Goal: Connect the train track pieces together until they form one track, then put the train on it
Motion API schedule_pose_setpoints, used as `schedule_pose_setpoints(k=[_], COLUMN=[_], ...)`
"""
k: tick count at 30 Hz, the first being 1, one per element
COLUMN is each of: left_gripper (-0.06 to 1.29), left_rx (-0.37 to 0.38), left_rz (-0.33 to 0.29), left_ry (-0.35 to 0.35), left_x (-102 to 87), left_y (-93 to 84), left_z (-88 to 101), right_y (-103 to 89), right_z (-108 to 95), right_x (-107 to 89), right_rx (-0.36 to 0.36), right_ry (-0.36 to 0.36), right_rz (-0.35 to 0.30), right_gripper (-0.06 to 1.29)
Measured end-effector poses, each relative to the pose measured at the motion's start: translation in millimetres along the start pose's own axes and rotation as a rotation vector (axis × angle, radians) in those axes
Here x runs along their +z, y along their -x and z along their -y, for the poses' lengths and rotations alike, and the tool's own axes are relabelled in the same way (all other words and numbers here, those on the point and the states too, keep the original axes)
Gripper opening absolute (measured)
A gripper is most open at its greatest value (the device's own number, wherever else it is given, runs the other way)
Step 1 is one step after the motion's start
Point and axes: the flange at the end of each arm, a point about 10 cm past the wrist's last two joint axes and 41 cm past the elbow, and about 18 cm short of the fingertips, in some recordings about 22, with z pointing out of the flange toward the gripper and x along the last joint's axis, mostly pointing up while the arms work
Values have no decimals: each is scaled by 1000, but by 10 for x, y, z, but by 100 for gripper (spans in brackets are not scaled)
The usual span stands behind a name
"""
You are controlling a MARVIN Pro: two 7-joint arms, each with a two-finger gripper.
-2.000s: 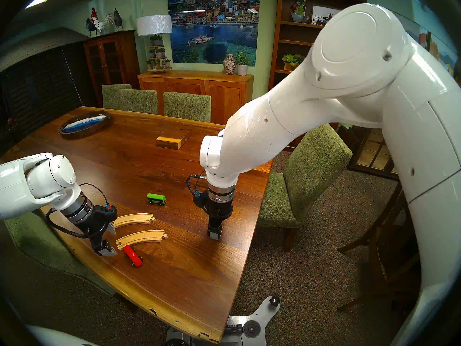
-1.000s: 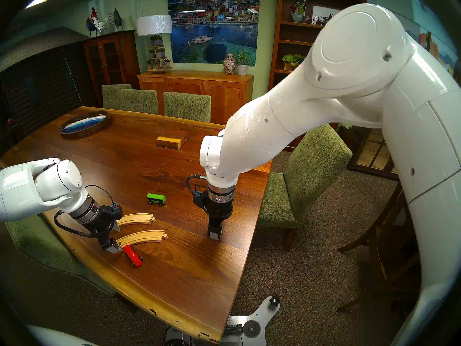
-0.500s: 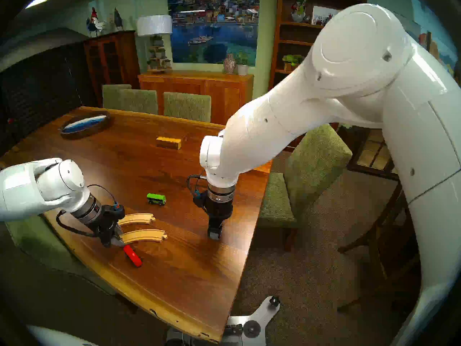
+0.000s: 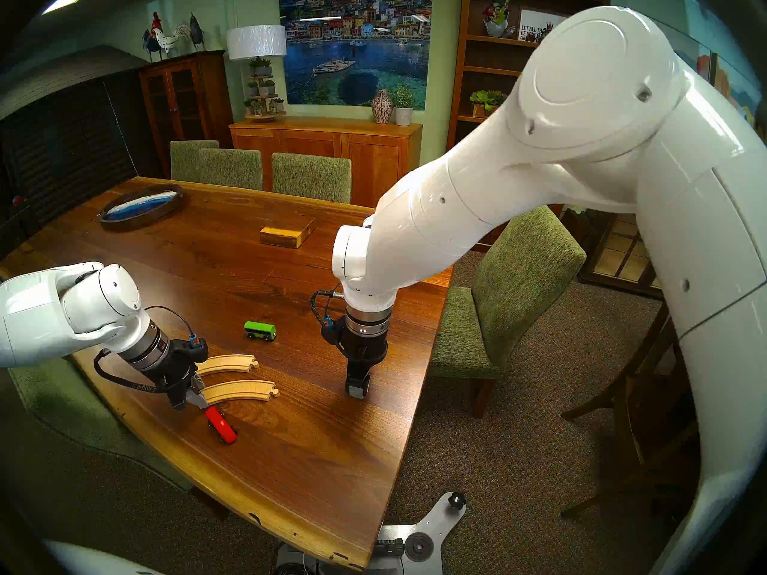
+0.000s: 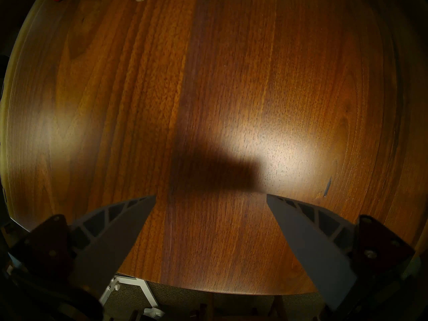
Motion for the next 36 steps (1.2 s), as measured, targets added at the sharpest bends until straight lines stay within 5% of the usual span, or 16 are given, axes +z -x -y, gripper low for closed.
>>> schedule_pose_setpoints(k=[20, 36], left_gripper=[26, 26], left_rx=[-32, 11], left_rz=[-17, -52], left_ry=[1, -10], left_x=[-12, -174], left_y=[-8, -168], left_z=[56, 70], right_y=[0, 1], right_z=[0, 1], right_x=[1, 2], right_rx=[0, 0], right_ry=[0, 0], right_rz=[0, 0], right_gripper=[123, 123])
